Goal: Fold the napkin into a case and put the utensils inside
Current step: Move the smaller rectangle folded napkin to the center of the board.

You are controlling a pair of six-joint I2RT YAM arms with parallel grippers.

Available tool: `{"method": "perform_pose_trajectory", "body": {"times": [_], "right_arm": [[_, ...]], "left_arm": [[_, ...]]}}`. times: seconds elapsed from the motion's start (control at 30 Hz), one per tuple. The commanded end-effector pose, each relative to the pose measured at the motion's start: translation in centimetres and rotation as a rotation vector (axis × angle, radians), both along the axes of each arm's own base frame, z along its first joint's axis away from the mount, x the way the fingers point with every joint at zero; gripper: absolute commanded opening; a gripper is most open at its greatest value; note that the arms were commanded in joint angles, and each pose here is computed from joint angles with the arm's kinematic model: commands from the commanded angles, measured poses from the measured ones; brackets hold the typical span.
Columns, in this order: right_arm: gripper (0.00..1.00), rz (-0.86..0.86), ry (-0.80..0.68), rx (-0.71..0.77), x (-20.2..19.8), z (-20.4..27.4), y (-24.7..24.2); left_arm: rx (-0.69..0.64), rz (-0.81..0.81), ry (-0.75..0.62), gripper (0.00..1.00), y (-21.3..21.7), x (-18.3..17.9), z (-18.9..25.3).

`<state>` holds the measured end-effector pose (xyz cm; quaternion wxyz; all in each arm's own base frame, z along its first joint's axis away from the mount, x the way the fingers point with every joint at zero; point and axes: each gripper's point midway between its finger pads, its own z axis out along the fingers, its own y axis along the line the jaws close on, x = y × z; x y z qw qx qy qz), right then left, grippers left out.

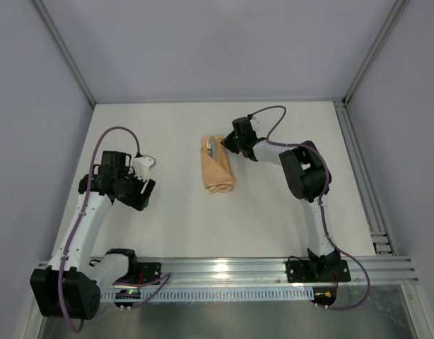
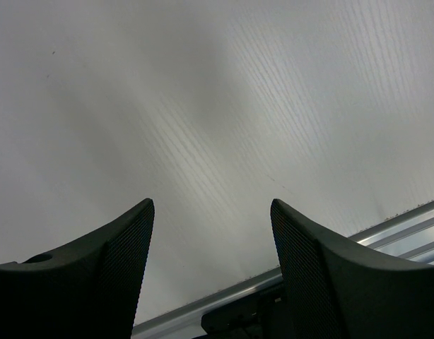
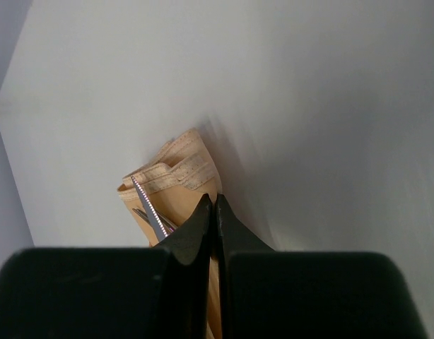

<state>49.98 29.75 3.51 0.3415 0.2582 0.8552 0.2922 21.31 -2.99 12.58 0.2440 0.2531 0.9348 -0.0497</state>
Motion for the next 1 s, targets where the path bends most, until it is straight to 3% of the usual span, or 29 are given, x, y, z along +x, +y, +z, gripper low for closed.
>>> {"method": "perform_pose_trajectory", "body": {"times": [0.0, 0.17, 0.3, 0.33, 0.43, 0.6, 0.77, 0.83, 0.87, 0.9, 0.97], "right_arm": [[0.03, -0.046, -0.091, 0.044, 4.0, 2.7, 0.8], [0.07, 0.031, -0.067, 0.029, 5.2, 1.3, 2.6], [0.25, 0.06, -0.065, 0.013, 5.1, 1.3, 2.7], [0.34, 0.067, -0.075, 0.001, 5.0, 1.6, 2.5], [0.43, 0.058, -0.124, -0.066, 4.3, 3.6, 0.9], [0.5, 0.067, -0.262, -0.2, 3.4, 11.0, -1.8], [0.48, 0.207, -0.32, -0.294, -2.1, 12.5, -2.6], [0.35, 0.255, -0.354, -0.27, -4.2, 13.5, -2.5], [0.28, 0.353, -0.309, -0.23, -6.8, 11.0, -1.8], [0.13, 0.397, -0.313, -0.192, -8.0, 10.6, -1.2], [0.04, 0.558, -0.344, -0.069, -11.0, 10.3, 1.2]], "left_arm": [[0.011, 0.002, -0.039, 0.69, 0.3, 0.5, 0.8], [0.013, 0.005, -0.04, 0.69, 0.4, 0.5, 0.8], [0.013, 0.003, -0.042, 0.69, 0.4, 0.5, 0.9], [0.012, 0.006, -0.039, 0.69, 0.4, 0.5, 0.8], [0.014, 0.007, -0.04, 0.69, 0.5, 0.4, 0.9], [0.013, 0.011, -0.051, 0.69, 0.6, 0.3, 1.1], [0.015, 0.02, -0.063, 0.69, 0.8, 0.2, 1.2], [0.015, 0.023, -0.071, 0.69, 0.9, 0.2, 1.4], [0.015, 0.025, -0.073, 0.69, 0.9, 0.1, 1.4], [0.013, 0.024, -0.073, 0.69, 0.9, 0.1, 1.4], [0.011, 0.024, -0.072, 0.69, 0.9, 0.1, 1.5]]}}
